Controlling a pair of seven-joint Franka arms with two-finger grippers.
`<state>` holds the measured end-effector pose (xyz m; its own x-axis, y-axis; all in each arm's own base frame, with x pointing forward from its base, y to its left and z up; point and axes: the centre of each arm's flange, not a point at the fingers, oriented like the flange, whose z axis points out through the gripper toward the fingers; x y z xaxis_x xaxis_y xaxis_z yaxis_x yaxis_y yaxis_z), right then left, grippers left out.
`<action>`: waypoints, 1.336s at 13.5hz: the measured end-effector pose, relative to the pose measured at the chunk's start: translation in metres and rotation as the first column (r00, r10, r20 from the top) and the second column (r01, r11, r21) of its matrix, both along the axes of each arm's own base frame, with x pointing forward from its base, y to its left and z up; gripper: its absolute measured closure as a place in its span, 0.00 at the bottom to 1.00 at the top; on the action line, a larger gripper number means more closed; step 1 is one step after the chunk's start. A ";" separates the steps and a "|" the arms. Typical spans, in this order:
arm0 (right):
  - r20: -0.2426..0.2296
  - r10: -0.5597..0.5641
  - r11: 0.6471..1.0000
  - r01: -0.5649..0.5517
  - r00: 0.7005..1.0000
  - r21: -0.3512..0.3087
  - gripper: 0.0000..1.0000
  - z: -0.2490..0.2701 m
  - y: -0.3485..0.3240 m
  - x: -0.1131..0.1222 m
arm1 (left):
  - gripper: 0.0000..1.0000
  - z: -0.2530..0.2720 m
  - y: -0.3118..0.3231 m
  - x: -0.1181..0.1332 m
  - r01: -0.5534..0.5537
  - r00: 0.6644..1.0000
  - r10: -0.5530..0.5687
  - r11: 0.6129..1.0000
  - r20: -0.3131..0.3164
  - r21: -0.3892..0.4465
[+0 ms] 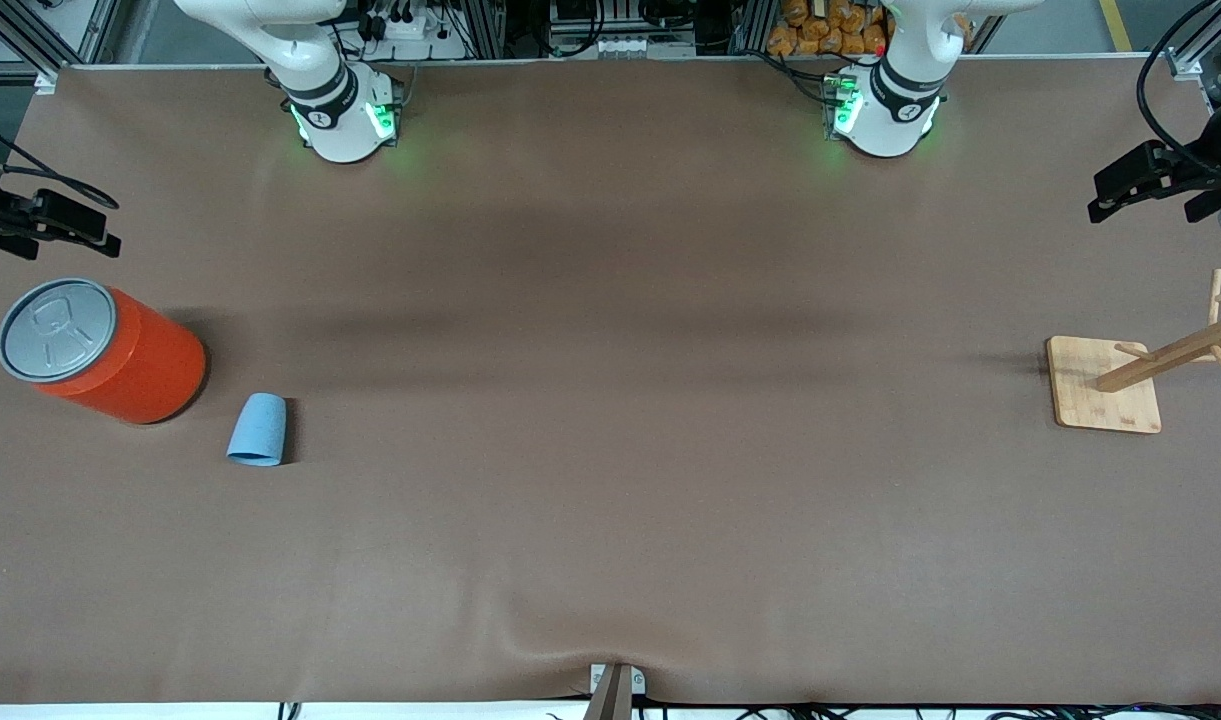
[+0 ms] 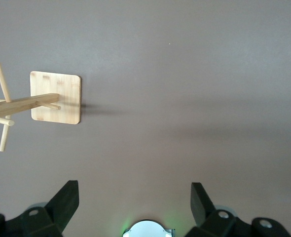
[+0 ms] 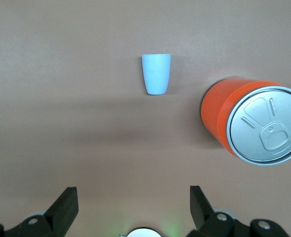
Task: Flip cup
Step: 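Reach the right gripper down over the lying blue cup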
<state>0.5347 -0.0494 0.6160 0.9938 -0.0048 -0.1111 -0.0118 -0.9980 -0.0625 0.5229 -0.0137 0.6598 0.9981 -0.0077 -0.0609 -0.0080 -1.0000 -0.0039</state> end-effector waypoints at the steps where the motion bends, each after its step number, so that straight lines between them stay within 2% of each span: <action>1: 0.000 0.000 1.000 0.000 1.000 -0.002 0.00 0.000 0.000 0.000 | 0.00 0.000 0.000 0.000 0.000 1.000 0.000 1.000 0.000 -0.003; 9: -0.016 -0.001 1.000 0.001 1.000 -0.012 0.00 -0.011 -0.002 0.005 | 0.00 -0.002 0.000 0.001 -0.001 1.000 0.001 1.000 -0.004 -0.005; 12: -0.017 -0.008 1.000 0.008 1.000 -0.017 0.00 -0.049 -0.005 0.025 | 0.00 -0.003 0.001 0.002 -0.003 1.000 0.003 1.000 -0.006 -0.005; 18: -0.052 -0.018 0.999 0.016 0.998 -0.034 0.00 -0.157 -0.010 0.073 | 0.00 -0.004 0.002 0.002 -0.004 1.000 0.004 1.000 -0.007 -0.005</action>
